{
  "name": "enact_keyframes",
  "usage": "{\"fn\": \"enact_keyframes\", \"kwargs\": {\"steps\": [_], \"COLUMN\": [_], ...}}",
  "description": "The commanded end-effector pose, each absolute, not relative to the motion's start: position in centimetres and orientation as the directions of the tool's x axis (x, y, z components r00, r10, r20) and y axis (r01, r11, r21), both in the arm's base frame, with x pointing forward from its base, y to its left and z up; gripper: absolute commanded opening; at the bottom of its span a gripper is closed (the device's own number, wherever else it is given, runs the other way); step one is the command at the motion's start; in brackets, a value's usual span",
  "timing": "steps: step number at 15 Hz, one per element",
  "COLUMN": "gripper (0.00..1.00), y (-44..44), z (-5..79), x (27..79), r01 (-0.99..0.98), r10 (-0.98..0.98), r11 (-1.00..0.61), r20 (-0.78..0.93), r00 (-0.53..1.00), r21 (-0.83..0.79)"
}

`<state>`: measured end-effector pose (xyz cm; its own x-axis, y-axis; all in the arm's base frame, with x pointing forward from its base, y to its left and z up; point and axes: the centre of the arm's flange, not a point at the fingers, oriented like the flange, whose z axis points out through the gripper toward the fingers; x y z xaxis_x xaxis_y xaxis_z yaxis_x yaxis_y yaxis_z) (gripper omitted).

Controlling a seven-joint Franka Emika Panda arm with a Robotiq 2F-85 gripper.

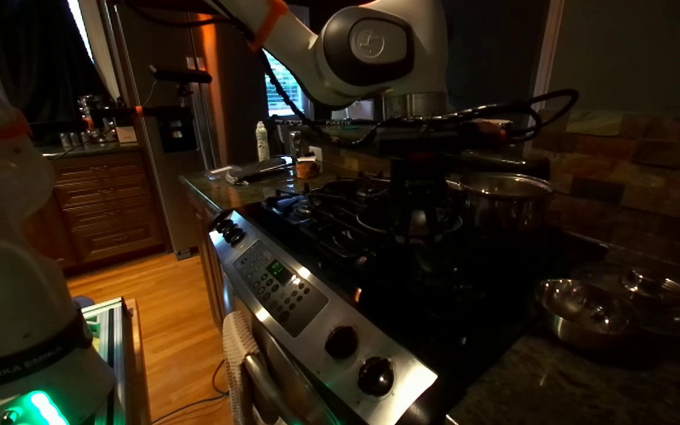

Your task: Move the pan to the right

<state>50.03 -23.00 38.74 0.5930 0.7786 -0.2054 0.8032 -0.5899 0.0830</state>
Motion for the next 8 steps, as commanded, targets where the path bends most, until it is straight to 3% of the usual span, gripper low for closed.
{"fn": "enact_keyframes", "kwargs": {"steps": [1, 8], "gripper": [0.08, 0.08], "y": [-24.7, -27.2], "z": [39.1, 37.6], "x": [49.9, 49.5], "r01": [0.785, 0.75], "r10": [0.751, 0.709], "r11": [-0.612, -0.656], "r20": [-0.244, -0.271], "r00": [0.614, 0.651], "r21": [0.093, 0.085]}}
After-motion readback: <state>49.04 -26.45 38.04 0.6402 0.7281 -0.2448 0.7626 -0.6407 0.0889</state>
